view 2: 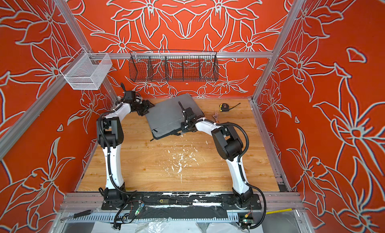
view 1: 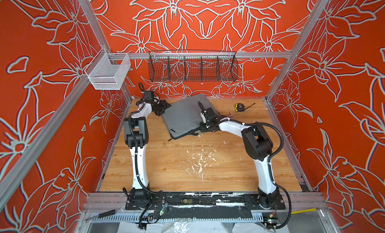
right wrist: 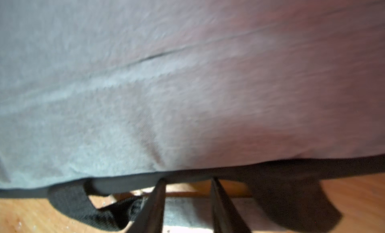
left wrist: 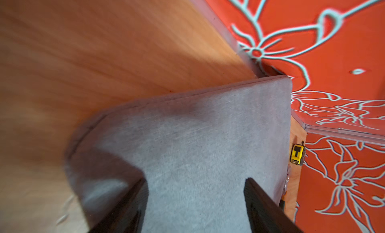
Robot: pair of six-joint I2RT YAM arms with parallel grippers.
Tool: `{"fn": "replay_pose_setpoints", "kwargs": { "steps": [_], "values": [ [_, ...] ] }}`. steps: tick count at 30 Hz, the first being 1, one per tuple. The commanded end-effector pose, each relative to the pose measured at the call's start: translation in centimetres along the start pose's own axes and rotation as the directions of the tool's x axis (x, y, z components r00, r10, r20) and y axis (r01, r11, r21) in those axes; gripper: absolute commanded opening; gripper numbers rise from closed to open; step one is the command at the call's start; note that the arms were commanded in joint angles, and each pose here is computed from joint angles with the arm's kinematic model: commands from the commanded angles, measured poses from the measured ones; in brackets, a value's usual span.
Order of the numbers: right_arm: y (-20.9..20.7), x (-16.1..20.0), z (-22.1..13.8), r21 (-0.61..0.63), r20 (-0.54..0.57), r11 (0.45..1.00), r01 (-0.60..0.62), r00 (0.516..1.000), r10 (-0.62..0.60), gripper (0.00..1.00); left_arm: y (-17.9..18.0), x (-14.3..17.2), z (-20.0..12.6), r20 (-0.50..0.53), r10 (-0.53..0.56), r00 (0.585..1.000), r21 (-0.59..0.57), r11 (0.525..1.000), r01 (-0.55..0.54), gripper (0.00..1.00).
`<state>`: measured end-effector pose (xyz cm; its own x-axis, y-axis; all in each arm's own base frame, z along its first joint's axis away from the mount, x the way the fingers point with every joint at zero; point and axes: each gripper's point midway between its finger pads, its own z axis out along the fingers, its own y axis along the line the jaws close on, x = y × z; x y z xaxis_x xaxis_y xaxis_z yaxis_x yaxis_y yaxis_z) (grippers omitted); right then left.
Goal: Open the zippered laptop bag and take out the laptop
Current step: Move the zippered laptop bag to the center of the board.
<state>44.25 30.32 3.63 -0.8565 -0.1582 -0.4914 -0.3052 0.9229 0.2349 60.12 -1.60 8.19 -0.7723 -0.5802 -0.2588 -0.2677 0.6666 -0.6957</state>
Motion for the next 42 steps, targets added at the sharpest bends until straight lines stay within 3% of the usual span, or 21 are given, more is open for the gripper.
{"fn": "replay_pose_setpoints", "kwargs": {
  "steps": [1, 11, 26, 33, 37, 42],
  "values": [
    [2.0, 3.7, 1.0, -0.010, -0.088, 0.998, 0.068, 0.994, -0.069, 0.35, -0.1, 3.6, 1.3, -0.133, -0.071, 0.989, -0.002, 0.997, 0.072, 0.74],
    [6.8, 10.7, 0.6, -0.018, -0.193, 0.984, 0.175, 0.965, -0.175, 0.32, 1.3, 8.8, -0.6, -0.184, -0.053, 0.981, -0.072, 0.997, 0.041, 0.75],
    [18.5, 16.2, -4.2, -0.130, -0.154, 0.955, 0.266, 0.946, -0.285, 0.32, -0.7, 17.7, -6.9, -0.261, 0.063, 0.963, -0.118, 0.988, -0.096, 0.76],
    [17.4, 12.4, -10.7, -0.062, -0.028, 0.967, 0.245, 0.969, -0.247, 0.39, -0.1, 18.6, -12.8, -0.174, 0.119, 0.978, -0.228, 0.961, -0.157, 0.79],
    [14.9, 10.7, -13.3, 0.020, 0.021, 0.972, 0.235, 0.972, -0.235, 0.43, 2.6, 18.2, -15.6, -0.105, 0.060, 0.993, -0.333, 0.938, -0.092, 0.85],
    [10.7, 12.6, -13.0, 0.096, -0.023, 0.983, 0.156, 0.988, -0.154, 0.50, 6.3, 19.5, -16.8, -0.091, -0.032, 0.995, -0.387, 0.922, -0.006, 0.89]
  ]
}}
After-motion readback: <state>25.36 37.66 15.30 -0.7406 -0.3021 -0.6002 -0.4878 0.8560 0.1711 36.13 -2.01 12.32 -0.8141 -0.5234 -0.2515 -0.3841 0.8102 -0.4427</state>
